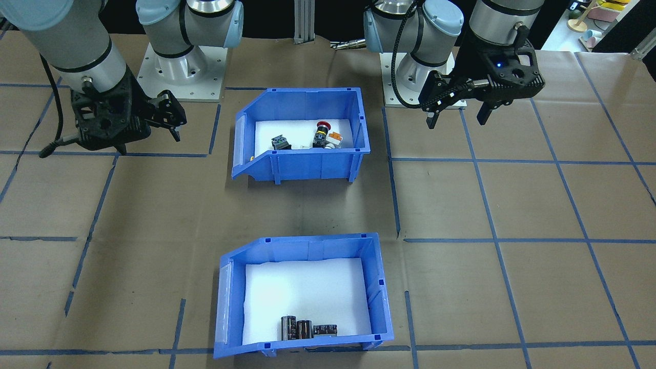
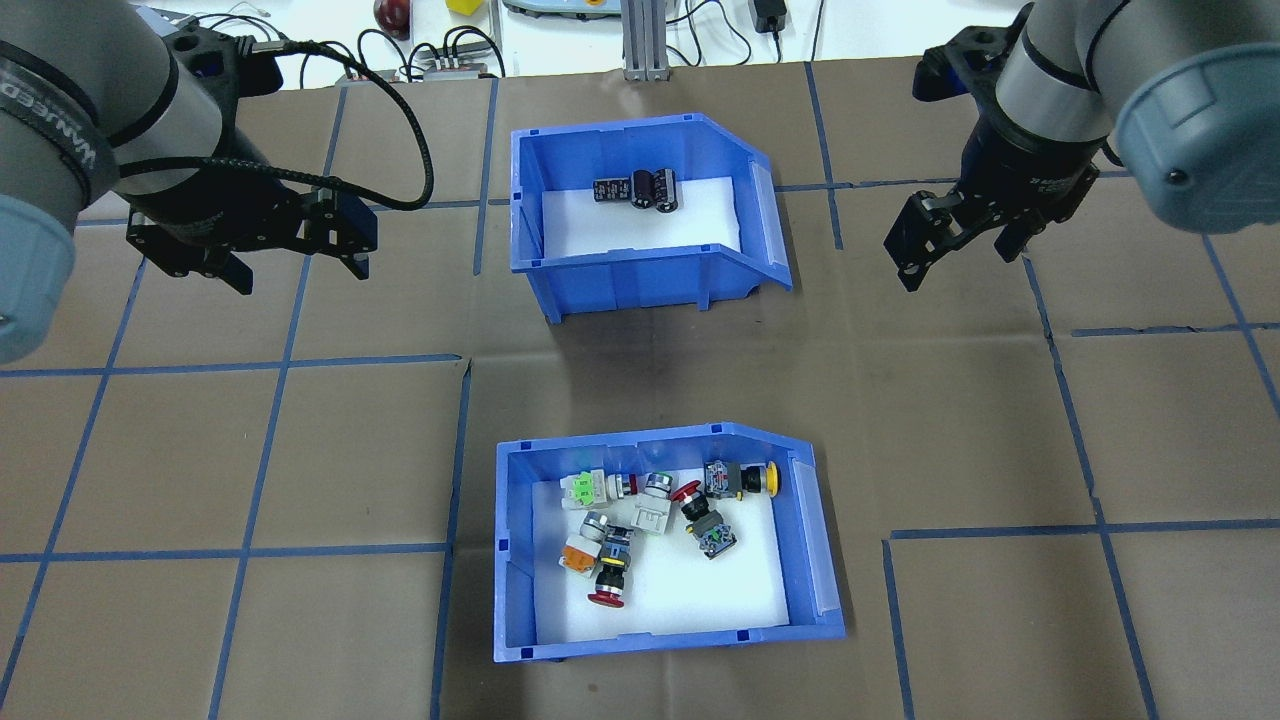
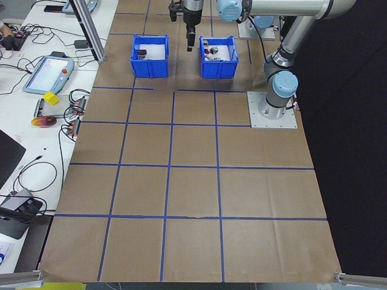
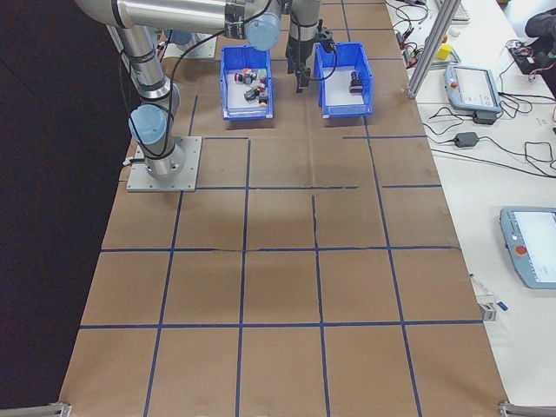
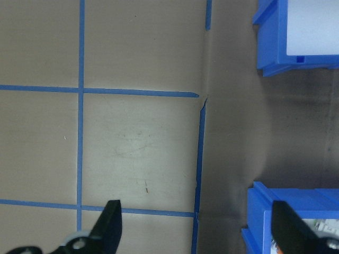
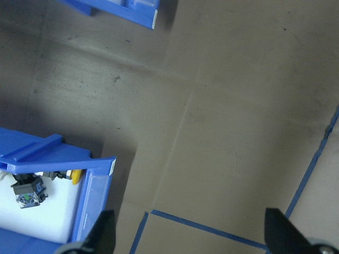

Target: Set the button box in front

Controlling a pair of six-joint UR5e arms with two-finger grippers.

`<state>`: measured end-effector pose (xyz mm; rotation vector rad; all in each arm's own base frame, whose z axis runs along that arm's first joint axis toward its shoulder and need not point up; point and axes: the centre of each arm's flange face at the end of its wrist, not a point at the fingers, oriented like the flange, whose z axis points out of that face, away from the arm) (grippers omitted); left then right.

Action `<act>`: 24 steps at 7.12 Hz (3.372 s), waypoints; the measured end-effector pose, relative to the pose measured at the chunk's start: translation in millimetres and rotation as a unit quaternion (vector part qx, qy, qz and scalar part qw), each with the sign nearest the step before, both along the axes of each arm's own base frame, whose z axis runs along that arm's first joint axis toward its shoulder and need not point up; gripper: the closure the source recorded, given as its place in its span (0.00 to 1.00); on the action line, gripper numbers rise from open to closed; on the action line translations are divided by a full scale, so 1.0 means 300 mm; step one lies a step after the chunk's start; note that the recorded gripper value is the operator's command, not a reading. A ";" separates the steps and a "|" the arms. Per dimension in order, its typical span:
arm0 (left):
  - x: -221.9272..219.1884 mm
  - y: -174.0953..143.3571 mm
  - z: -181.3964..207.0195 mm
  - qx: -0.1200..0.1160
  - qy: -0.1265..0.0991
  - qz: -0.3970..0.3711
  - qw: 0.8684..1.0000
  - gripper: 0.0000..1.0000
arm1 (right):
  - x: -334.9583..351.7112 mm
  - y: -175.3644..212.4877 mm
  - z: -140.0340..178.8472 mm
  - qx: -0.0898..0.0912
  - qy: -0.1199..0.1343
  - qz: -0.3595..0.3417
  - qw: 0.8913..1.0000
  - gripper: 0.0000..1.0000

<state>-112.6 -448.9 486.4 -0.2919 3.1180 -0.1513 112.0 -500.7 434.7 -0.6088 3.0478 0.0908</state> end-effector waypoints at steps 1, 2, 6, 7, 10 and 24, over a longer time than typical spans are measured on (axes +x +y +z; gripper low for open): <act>-0.013 0.039 -0.020 0.002 0.015 0.070 0.997 0.01 | 0.025 -0.035 -0.021 -0.012 -0.003 0.075 0.997 0.00; -0.039 0.098 -0.035 0.005 0.039 0.140 0.989 0.01 | 0.071 -0.071 -0.039 -0.027 -0.004 0.147 0.989 0.00; -0.194 0.465 -0.192 0.048 0.090 0.411 0.906 0.01 | 0.404 -0.185 -0.121 -0.037 -0.011 0.402 0.915 0.00; -0.260 0.536 -0.247 0.064 0.083 0.454 0.885 0.01 | 0.493 -0.196 -0.151 -0.039 -0.014 0.444 0.895 0.00; -0.444 0.724 -0.450 0.040 0.130 0.545 0.827 0.01 | 0.773 -0.279 -0.259 -0.043 -0.015 0.519 0.853 0.00; -0.666 0.831 -0.793 0.060 0.072 0.647 0.757 0.52 | 0.997 -0.368 -0.434 -0.026 0.039 0.582 0.812 0.97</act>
